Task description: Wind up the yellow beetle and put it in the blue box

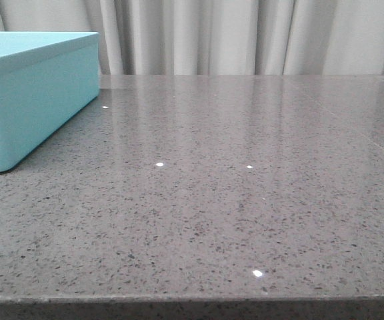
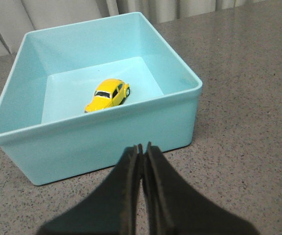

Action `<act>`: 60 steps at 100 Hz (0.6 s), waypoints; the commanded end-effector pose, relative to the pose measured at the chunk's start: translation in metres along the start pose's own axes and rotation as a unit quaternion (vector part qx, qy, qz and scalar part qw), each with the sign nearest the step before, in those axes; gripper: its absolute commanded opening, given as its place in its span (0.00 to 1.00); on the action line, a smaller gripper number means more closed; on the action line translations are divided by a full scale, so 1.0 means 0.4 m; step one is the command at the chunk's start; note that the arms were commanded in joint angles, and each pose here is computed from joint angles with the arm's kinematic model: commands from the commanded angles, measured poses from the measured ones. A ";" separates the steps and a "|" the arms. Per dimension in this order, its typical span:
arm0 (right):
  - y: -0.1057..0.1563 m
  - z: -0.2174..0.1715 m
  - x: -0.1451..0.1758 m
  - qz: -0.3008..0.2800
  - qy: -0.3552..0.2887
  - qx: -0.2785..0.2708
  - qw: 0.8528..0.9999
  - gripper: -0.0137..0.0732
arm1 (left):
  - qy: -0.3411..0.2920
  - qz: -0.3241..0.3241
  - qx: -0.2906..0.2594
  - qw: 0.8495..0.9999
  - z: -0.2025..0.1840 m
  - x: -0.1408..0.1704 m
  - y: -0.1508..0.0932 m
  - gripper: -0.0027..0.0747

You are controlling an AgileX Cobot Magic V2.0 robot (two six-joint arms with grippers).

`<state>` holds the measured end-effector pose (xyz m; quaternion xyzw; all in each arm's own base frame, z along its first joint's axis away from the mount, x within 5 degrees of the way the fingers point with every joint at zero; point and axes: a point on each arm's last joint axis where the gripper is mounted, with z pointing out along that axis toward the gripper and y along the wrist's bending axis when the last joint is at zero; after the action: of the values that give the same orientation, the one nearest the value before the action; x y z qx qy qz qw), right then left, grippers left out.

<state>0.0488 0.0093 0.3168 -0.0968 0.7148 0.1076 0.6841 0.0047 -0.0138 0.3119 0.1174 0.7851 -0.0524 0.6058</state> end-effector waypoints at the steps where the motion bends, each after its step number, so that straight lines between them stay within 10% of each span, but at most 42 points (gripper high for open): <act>1: 0.011 0.008 -0.020 -0.022 -0.066 -0.020 0.997 0.08 | -0.053 -0.009 -0.009 0.998 0.000 -0.008 0.003 0.01; 60: 0.020 0.018 -0.004 -0.024 -0.093 -0.037 0.995 0.08 | -0.041 -0.015 -0.009 0.999 0.030 0.035 0.003 0.01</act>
<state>0.0552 0.0173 0.3044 -0.1179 0.6778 0.1238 0.7151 0.0117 -0.0135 0.2817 0.1111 0.7888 -0.0516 0.6024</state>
